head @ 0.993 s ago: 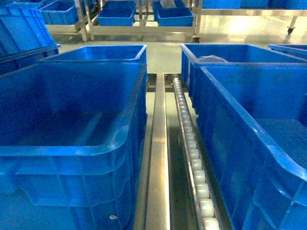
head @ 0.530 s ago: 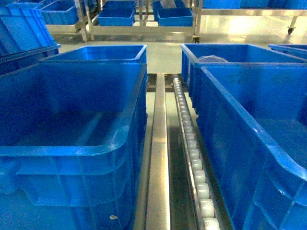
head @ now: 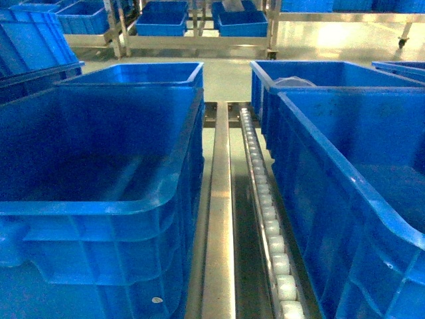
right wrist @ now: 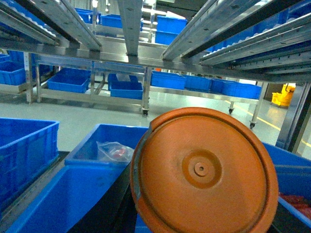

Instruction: Sort blue parts and orange caps into right shelf containers

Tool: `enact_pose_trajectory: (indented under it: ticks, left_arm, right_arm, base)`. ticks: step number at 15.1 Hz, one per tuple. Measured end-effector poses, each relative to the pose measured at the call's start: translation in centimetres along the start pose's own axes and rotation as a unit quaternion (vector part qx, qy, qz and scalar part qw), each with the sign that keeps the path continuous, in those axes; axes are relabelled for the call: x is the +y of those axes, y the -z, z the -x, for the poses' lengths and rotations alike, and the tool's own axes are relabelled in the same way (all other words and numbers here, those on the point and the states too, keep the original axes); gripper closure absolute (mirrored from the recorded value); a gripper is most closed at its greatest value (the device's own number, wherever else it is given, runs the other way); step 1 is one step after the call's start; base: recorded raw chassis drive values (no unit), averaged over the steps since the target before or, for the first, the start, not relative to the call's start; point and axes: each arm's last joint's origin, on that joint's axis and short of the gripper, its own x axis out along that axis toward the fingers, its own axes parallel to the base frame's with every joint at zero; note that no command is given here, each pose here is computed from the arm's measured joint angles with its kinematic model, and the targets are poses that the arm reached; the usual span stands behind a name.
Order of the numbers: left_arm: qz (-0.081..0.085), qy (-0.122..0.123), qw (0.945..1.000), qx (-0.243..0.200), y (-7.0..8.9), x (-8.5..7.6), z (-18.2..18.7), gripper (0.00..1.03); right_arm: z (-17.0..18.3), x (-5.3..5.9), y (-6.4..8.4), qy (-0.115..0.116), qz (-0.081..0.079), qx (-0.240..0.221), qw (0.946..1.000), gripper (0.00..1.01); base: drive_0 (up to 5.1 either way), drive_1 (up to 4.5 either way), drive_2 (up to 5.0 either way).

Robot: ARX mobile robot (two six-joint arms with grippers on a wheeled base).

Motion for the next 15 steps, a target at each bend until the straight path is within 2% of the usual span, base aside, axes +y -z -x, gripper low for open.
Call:
enact_pose_trajectory:
  ticks: [1, 2, 3, 4, 5, 7, 8, 10, 11, 12, 14, 15]
  left_arm:
    - [0.005, -0.002, 0.9993, 0.037, 1.6, -0.3, -2.5, 0.60]
    - [0.010, -0.007, 0.9965, 0.082, 4.1, -0.5, -4.1, 0.60]
    - [0.019, -0.010, 0.9893, 0.144, 7.4, -0.6, -4.8, 0.49]
    - [0.024, -0.010, 0.9859, 0.165, 8.6, -0.7, -4.6, 0.39]
    - [0.035, -0.005, 0.9888, 0.145, 7.8, -0.7, -4.6, 0.26]
    - [0.049, 0.004, 0.9920, 0.116, 6.1, -0.7, -4.5, 0.08]
    - [0.056, 0.007, 0.9898, 0.131, 5.9, -0.6, -3.9, 0.05]
    - [0.067, 0.009, 0.9875, 0.142, 6.2, -0.6, -3.0, 0.05]
    - [0.061, 0.003, 0.9877, 0.144, 6.2, -0.5, -3.0, 0.08]
    - [0.042, -0.012, 0.9888, 0.143, 6.1, -0.2, -2.4, 0.17]
    - [0.017, -0.018, 0.9895, 0.143, 5.8, 0.5, 0.1, 0.37]
    - [0.006, -0.020, 0.9894, 0.144, 5.6, 1.2, 2.3, 0.62]
  right_arm:
    - [-2.3, 0.3, 0.6, 0.004, -0.003, 0.016, 0.9999, 0.57]
    - [-4.1, 0.8, 2.0, 0.001, -0.006, 0.047, 0.9989, 0.57]
    - [-5.3, 1.4, 4.5, -0.008, -0.008, 0.103, 0.9946, 0.51]
    - [-5.3, 1.7, 6.0, -0.012, -0.004, 0.134, 0.9909, 0.40]
    - [-5.3, 1.8, 5.9, -0.012, -0.005, 0.130, 0.9915, 0.27]
    - [-5.2, 1.8, 4.9, -0.007, -0.009, 0.106, 0.9943, 0.09]
    - [-4.9, 2.1, 4.9, -0.012, -0.006, 0.122, 0.9925, 0.02]
    - [-4.5, 2.0, 5.1, -0.015, -0.005, 0.128, 0.9916, 0.03]
    - [-4.2, 1.5, 5.1, -0.047, -0.024, 0.128, 0.9904, 0.12]
    - [-3.3, 1.2, 5.1, -0.064, -0.039, 0.126, 0.9892, 0.21]
    - [-1.4, 0.9, 5.2, -0.072, -0.051, 0.126, 0.9881, 0.40]
    - [0.6, 0.7, 5.3, -0.074, -0.054, 0.129, 0.9875, 0.67]
  base:
    - [0.0, 0.00, 0.0]
    - [0.0, 0.00, 0.0]
    - [0.0, 0.00, 0.0]
    - [0.0, 0.00, 0.0]
    - [0.0, 0.00, 0.0]
    - [0.0, 0.00, 0.0]
    - [0.0, 0.00, 0.0]
    - [0.0, 0.00, 0.0]
    - [0.0, 0.00, 0.0]
    - [0.0, 0.00, 0.0]
    - [0.0, 0.00, 0.0]
    - [0.0, 0.00, 0.0]
